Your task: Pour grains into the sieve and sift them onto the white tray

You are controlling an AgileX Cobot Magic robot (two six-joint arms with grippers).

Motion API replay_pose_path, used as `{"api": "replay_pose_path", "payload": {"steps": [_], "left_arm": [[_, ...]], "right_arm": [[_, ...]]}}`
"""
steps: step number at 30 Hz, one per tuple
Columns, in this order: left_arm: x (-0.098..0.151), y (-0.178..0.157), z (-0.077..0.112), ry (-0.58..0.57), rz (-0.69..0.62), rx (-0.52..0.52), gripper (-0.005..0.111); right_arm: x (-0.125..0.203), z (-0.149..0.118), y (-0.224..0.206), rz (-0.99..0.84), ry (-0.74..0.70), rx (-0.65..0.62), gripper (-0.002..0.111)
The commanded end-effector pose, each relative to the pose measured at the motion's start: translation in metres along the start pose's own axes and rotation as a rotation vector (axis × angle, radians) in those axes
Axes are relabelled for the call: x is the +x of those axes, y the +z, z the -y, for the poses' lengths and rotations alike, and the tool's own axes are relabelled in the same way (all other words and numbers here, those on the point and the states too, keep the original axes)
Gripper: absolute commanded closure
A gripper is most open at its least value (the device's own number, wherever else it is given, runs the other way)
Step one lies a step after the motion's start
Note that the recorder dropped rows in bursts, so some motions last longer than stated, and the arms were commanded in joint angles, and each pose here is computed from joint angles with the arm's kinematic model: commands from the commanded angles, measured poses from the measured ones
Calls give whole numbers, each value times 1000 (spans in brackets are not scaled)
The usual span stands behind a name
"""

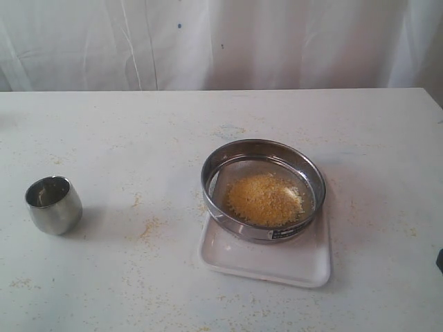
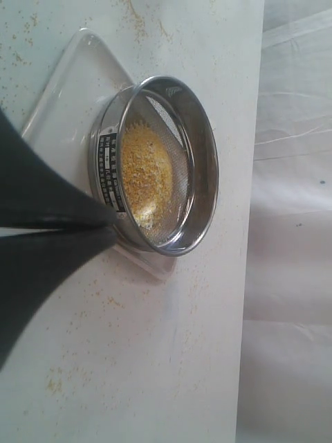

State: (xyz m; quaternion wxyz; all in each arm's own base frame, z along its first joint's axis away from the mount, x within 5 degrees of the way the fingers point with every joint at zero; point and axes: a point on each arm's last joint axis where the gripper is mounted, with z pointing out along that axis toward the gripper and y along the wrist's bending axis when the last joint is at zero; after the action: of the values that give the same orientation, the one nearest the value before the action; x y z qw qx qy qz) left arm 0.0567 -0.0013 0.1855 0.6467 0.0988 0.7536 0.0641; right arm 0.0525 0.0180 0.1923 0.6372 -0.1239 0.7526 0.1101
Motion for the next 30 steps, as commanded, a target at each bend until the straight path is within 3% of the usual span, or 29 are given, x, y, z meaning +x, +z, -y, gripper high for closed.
{"api": "replay_pose_path", "payload": {"steps": [1,22,26,28,30], "left_arm": [[1,0,1,23,-2,8,107],[1,0,1,23,0,8,107],[1,0,1,23,0,8,107],[1,0,1,23,0,8,107],[1,0,1,23,0,8,107]], "right_arm": [[1,0,0,6,0,4,108],[1,0,0,6,0,4,108],[-6,0,0,82,1,2,108],[-15,-1,-2,189,87,-13,108],[-24,0,-4,286,294,-45,108]]}}
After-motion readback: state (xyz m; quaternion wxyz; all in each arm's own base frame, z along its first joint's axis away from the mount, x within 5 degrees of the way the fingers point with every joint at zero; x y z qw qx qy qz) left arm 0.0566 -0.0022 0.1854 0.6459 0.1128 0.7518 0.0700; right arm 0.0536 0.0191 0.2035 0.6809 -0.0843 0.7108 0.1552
